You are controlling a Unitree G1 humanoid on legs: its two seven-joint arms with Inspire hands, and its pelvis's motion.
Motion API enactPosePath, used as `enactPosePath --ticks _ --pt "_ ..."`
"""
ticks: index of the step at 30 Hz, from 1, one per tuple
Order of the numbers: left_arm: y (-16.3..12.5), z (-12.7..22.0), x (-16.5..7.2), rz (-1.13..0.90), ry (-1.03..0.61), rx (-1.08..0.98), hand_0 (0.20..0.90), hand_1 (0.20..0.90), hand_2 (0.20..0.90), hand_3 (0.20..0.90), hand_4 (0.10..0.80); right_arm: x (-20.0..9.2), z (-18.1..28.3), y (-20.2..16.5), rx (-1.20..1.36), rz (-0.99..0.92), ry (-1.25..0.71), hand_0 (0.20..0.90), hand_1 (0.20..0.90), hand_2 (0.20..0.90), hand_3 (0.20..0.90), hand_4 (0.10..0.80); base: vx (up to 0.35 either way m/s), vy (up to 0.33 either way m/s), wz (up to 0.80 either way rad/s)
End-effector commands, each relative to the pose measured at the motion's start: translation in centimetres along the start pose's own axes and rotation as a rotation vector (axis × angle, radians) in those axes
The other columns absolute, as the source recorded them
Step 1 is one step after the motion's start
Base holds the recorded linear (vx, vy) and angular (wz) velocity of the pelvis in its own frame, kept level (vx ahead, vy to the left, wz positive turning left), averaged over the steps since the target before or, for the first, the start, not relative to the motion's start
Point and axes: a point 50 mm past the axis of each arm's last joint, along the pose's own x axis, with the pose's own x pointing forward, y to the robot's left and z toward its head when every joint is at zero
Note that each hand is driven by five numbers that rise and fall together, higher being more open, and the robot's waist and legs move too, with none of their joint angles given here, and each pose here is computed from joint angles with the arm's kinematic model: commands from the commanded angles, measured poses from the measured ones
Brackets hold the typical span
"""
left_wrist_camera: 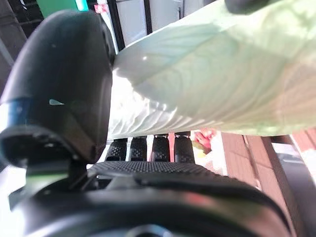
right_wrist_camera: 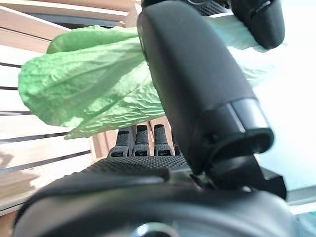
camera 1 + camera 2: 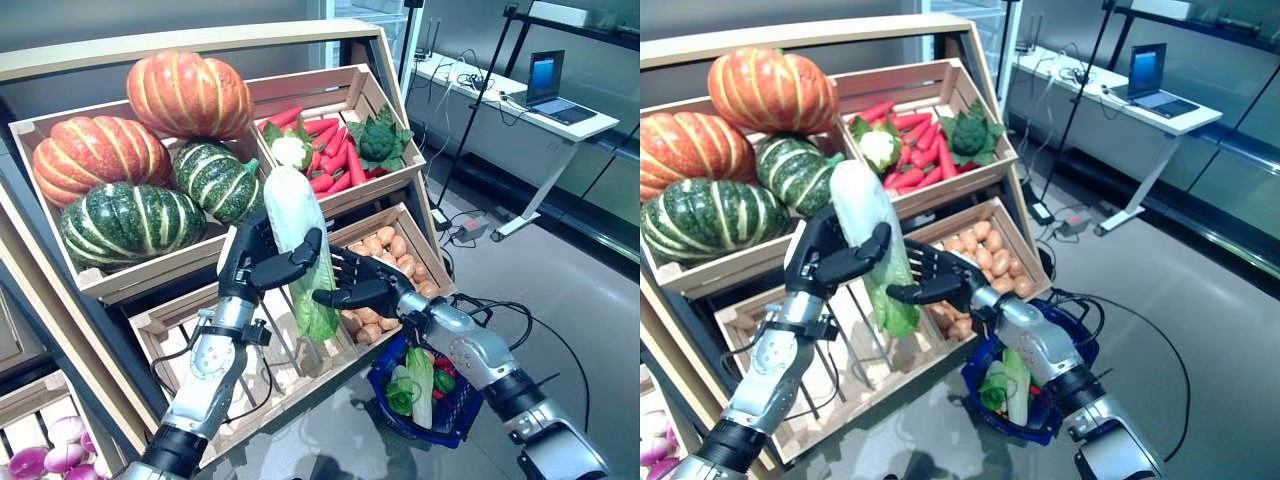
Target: Put vegetables into the basket
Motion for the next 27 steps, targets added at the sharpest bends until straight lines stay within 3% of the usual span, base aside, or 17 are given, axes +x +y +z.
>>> enactPosePath --ticks 1,10,12,13,14,27 --pt "-8.5 6.5 3.0 -0.412 -0.368 -0.178 0.300 0.300 0.300 0.300 0.400 3.6 5.1 2.2 0.003 0.017 -0.107 0.900 0.900 0.900 0.900 0.800 0.000 0.010 0.04" --pt "-9.3 6.8 3.1 -0.467 -0.385 -0.196 0.300 0.300 0.300 0.300 0.400 4.2 3.1 1.8 0.055 0.073 0.014 0.900 0.900 0.900 0.900 0.800 -0.009 0.005 0.06" --pt "-9.4 6.9 3.2 -0.476 -0.385 -0.199 0.300 0.300 0.300 0.300 0.400 4.3 3.2 2.1 0.084 0.101 0.003 0.756 0.756 0.756 0.756 0.704 -0.017 0.001 0.04" --pt "-9.5 6.9 3.2 -0.481 -0.383 -0.202 0.300 0.300 0.300 0.300 0.400 4.3 3.2 2.1 0.104 0.112 -0.008 0.385 0.385 0.385 0.385 0.456 -0.011 0.003 0.04" --pt "-9.5 6.8 3.2 -0.484 -0.381 -0.204 0.300 0.300 0.300 0.300 0.400 4.4 3.3 2.2 0.117 0.123 -0.022 0.300 0.300 0.300 0.300 0.400 0.000 0.000 0.00" --pt "-9.0 6.2 2.6 -0.496 -0.359 -0.209 0.300 0.300 0.300 0.300 0.400 3.6 4.8 2.7 0.138 0.186 -0.149 0.300 0.300 0.300 0.300 0.400 -0.003 0.000 0.01"
